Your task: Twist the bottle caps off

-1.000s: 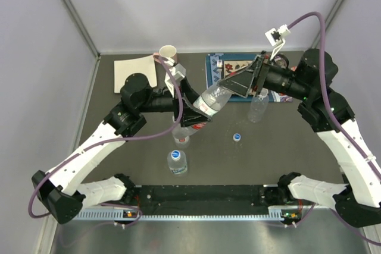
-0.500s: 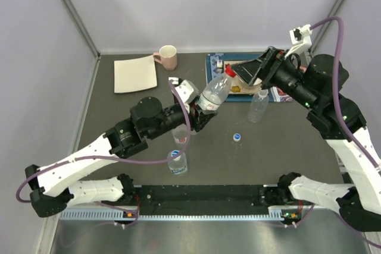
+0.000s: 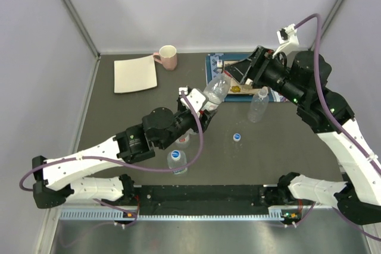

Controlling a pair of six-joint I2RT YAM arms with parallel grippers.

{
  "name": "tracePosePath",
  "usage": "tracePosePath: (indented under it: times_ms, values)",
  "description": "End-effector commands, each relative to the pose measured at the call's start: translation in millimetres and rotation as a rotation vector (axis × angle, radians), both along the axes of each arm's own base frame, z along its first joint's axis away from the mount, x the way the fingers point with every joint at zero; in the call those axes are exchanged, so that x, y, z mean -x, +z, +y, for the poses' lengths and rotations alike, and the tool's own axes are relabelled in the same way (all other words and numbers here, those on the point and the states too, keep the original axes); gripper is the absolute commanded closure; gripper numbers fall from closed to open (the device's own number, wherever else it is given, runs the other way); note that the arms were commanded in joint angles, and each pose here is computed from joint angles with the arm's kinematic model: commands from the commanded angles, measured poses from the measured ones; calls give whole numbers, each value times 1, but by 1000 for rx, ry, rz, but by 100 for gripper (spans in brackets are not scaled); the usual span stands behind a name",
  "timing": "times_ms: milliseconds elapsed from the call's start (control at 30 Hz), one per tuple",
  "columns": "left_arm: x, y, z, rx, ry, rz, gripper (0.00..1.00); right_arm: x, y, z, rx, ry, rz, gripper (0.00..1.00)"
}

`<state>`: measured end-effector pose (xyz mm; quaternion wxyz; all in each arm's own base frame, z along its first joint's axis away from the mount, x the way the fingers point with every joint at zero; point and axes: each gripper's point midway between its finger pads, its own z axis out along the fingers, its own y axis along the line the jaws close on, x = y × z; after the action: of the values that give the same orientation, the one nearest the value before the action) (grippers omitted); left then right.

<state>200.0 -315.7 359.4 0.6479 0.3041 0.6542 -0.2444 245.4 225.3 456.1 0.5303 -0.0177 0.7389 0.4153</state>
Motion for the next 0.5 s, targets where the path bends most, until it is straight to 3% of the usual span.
tracePosePath:
  times_ms: [0,233,467]
  values:
    - [-3,16,1,48,30,-40,49,2,18,4,-49,12,-38,34]
    - [-2,21,1,71,32,-49,49,2,12,13,-47,42,-23,52]
    - [0,25,-1,83,19,-51,49,6,4,20,-33,82,-15,87]
